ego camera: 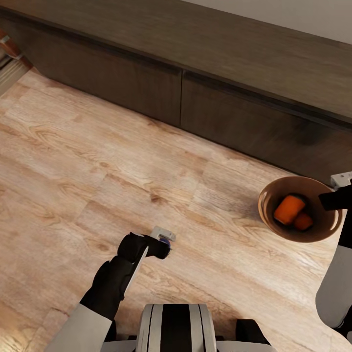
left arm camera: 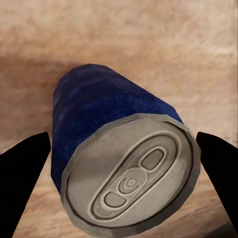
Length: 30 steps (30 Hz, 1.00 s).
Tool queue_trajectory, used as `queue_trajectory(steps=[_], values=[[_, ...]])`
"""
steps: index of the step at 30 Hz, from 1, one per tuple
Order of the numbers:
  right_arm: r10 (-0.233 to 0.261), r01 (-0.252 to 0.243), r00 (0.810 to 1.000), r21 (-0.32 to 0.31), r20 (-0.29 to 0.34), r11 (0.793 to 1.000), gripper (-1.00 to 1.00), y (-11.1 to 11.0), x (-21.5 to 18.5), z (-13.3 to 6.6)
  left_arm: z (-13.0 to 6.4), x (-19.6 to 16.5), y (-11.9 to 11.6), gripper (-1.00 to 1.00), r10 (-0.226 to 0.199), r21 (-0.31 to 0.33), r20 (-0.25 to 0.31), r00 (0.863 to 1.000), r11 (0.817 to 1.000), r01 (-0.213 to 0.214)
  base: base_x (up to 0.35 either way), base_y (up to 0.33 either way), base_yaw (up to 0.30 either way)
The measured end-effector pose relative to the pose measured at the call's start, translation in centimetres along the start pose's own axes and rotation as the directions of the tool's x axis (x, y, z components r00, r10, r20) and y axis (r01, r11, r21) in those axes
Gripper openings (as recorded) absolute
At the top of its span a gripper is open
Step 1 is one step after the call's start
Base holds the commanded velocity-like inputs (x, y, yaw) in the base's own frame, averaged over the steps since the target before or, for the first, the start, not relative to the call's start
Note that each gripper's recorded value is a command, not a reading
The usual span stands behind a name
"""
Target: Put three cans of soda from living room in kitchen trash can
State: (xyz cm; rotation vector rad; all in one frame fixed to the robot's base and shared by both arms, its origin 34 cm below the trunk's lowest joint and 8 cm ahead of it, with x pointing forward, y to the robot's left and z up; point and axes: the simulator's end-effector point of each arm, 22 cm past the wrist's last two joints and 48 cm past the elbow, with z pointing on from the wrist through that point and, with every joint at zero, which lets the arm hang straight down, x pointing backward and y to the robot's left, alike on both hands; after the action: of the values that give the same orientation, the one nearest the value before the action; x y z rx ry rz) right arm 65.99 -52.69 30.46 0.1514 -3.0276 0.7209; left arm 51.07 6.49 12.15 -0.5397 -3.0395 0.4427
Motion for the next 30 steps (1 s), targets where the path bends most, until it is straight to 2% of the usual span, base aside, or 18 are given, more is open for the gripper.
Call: queue_trajectory(steps=[9,28,30], values=[[0.002,-0.002,1.000,0.001,0.000,1.000,-1.00,-0.1,0.0,0.0,0.2,0.6,-0.6,-1.00,0.004,0.011,-0.010,1.000,1.000,-0.004,0.000,0.000,0.000],[0.037,-0.037,0.997,0.004,0.068,0.999,-1.00,-2.2,-1.0,-4.2,-3.4,-1.8,-0.8,-1.00,0.026,-0.015,0.049,0.998,1.000,-0.025,0.000,0.000,0.000],[0.029,-0.029,0.998,0.002,0.055,1.000,-1.00,-2.0,-0.1,-4.0,-3.8,-2.0,-0.8,-1.00,0.028,-0.018,0.057,0.998,0.999,-0.027,0.000,0.000,0.000]])
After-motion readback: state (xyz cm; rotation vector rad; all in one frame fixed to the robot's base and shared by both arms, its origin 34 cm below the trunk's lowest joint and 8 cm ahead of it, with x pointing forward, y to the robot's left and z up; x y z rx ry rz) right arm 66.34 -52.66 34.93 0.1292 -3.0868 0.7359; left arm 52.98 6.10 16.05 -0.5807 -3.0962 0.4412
